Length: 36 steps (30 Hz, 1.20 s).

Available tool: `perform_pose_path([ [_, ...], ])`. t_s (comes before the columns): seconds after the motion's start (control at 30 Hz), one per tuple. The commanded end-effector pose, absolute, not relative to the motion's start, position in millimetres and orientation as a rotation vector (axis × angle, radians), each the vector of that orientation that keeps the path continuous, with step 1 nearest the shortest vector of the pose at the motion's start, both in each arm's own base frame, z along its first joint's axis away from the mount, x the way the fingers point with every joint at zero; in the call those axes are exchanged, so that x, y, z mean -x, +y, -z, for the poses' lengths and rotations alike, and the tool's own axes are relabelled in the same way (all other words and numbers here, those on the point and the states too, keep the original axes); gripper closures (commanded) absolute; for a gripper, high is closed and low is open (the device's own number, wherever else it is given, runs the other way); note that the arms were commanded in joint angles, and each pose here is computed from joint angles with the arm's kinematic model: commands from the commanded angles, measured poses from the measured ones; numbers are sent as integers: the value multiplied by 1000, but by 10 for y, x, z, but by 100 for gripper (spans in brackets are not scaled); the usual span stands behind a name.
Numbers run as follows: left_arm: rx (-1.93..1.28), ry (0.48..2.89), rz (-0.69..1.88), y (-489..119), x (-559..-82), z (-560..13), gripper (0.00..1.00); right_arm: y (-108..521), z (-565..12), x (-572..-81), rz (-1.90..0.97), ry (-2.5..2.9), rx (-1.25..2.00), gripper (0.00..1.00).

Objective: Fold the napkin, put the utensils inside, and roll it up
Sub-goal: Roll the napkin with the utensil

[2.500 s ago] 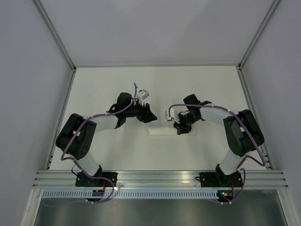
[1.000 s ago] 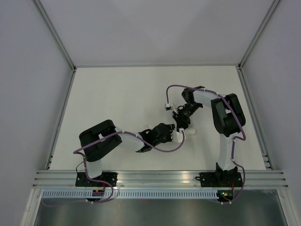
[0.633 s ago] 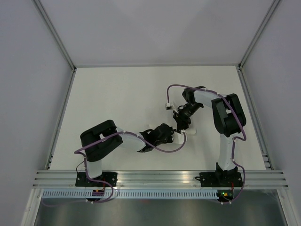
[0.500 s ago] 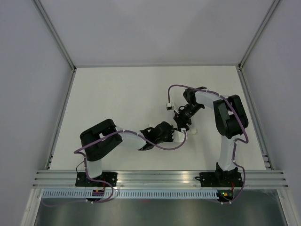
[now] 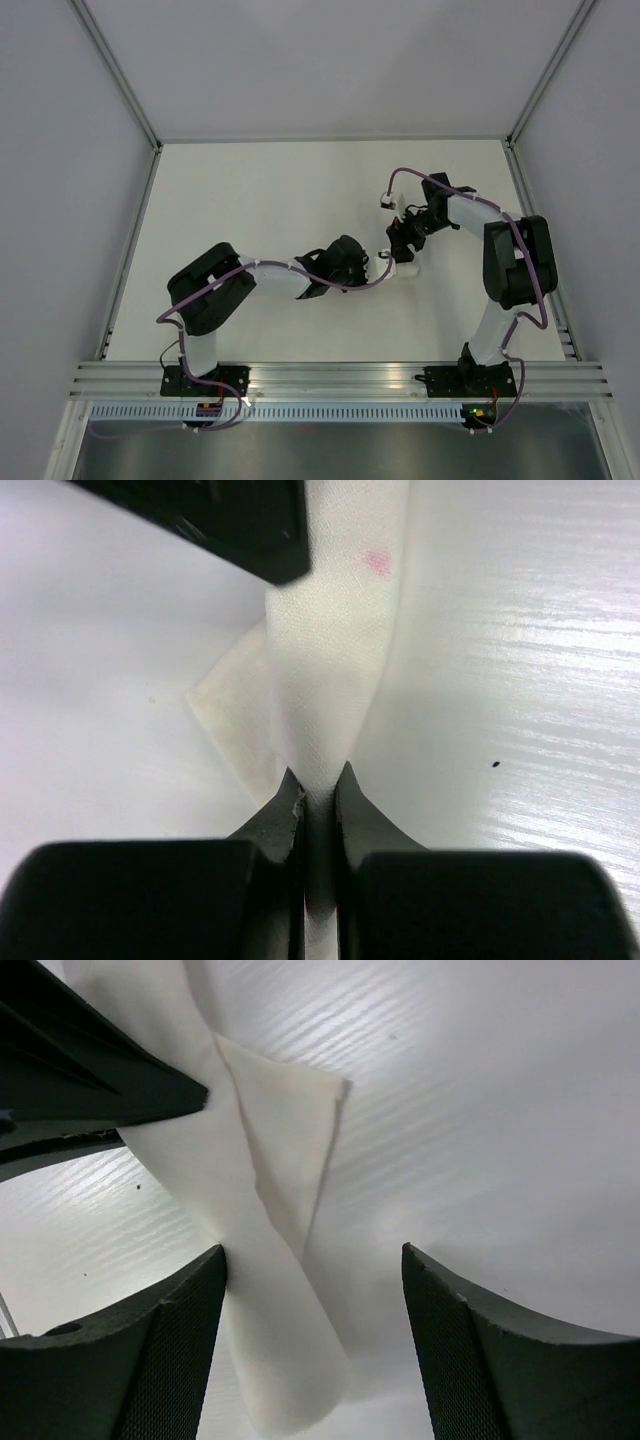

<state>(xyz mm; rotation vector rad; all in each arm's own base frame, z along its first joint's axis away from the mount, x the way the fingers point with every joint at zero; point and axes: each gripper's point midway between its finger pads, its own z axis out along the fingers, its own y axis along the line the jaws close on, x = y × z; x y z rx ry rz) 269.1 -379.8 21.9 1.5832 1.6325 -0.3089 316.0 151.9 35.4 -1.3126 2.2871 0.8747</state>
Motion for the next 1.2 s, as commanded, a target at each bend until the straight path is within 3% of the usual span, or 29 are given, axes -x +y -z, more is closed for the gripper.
perform_pose_path([
  [0.0, -1705, 1923, 489, -3501, -2237, 346, 98, 1428, -732, -3531, -788, 2125, 1173, 24],
  [0.4, -1658, 2163, 917, -3498, -2114, 224, 98, 1328, -1168, -3105, -600, 1785, 1249, 20],
  [0.7, -1623, 2323, 1117, -3444, -2108, 293, 98, 1519, -886, -2809, -486, 1725, 1435, 20],
  [1.17, -1616, 2439, 1188, -3380, -2118, 332, 98, 1907, -693, -2691, -346, 1632, 1616, 20],
])
